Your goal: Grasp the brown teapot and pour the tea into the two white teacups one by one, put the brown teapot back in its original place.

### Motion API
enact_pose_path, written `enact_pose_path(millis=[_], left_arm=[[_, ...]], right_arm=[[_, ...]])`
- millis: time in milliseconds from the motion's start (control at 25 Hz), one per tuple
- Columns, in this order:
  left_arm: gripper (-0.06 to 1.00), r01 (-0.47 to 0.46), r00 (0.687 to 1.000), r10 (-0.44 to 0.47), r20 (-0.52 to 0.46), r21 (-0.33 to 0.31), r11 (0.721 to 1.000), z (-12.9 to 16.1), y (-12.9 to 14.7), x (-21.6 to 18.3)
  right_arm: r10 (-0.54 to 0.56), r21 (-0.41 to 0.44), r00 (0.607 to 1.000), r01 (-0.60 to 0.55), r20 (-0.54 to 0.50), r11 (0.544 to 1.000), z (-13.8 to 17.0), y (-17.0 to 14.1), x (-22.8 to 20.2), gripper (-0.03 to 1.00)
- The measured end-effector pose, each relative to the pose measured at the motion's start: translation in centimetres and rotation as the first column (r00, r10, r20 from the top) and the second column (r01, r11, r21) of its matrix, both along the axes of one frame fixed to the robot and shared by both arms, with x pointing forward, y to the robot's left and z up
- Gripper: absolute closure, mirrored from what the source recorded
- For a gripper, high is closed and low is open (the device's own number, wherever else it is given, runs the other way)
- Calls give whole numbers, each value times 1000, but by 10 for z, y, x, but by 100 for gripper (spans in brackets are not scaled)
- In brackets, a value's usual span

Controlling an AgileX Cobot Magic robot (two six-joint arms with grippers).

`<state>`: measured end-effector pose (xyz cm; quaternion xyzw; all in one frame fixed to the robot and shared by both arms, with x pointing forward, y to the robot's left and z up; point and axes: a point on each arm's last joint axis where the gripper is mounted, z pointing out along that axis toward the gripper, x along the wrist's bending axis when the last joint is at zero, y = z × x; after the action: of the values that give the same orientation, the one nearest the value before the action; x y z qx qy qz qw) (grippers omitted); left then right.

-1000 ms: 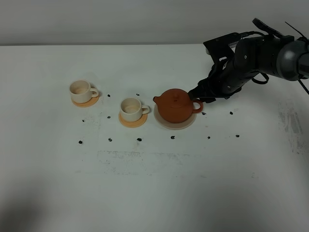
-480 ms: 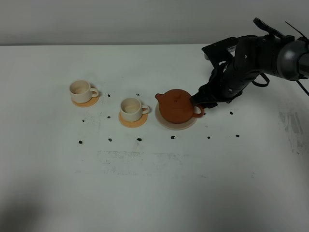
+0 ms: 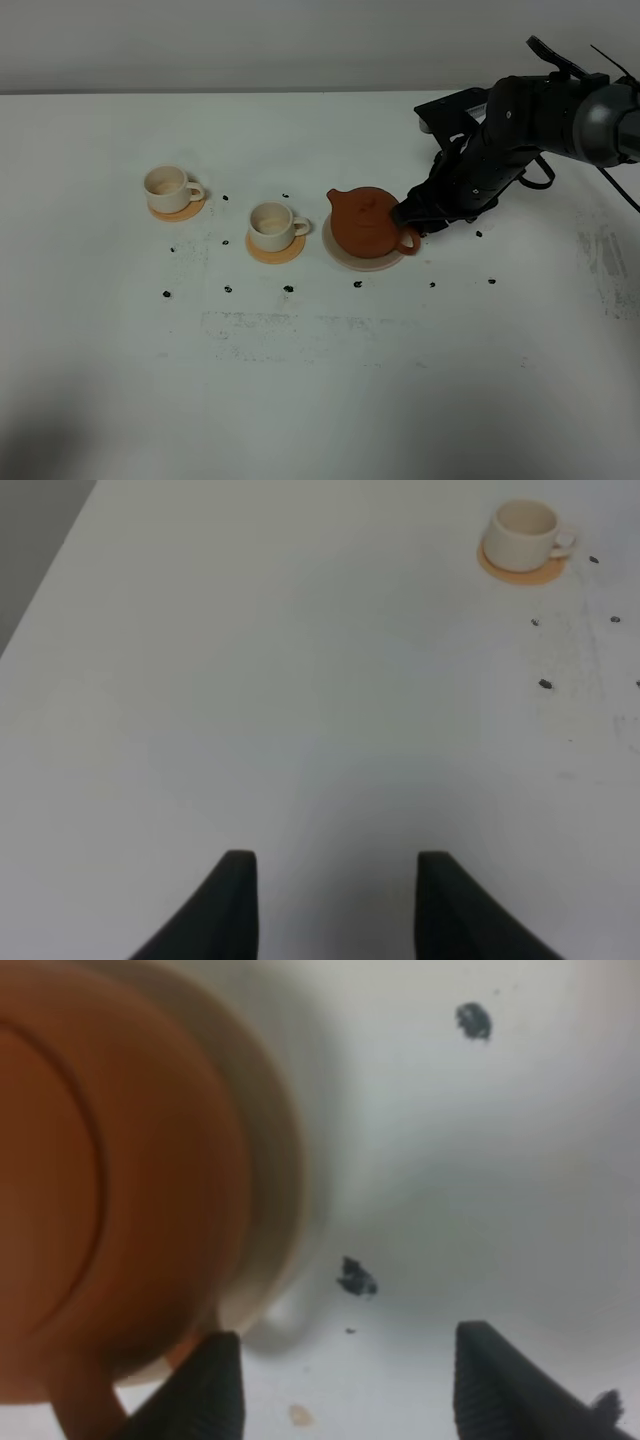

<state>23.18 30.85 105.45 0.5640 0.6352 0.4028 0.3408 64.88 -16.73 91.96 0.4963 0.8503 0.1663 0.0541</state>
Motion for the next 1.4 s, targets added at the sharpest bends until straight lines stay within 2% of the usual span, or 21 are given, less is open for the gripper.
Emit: enact_pose_path(millis=[280,480,640,840,1040,1200,1400], left_arm=[[55,0,1000,0,0,-1,1000,0,0,0],[55,0,1000,0,0,-1,1000,0,0,0],[55,0,1000,0,0,-1,1000,0,0,0],[55,0,1000,0,0,-1,1000,0,0,0],[55,0,1000,0,0,-1,1000,0,0,0],[55,0,1000,0,0,-1,1000,0,0,0],[55,0,1000,0,0,0,1000,0,0,0]], right_arm=[[-9,37,1000,8,12,999,16,2,-3,48],[14,8,999,-14,40,1000,22,-1,-3,48],[32,-24,994,-29,108,999,37,-4,-3,48],[-2,-5,973,3,230,1000,55,-11,-18,48],[-2,-10,966,5,258,1000,55,-19,-42,48],[86,-90,963,-65,254,994,52,-18,-51,48],[224,-166,945,-188,238,968,50,3,-61,48]])
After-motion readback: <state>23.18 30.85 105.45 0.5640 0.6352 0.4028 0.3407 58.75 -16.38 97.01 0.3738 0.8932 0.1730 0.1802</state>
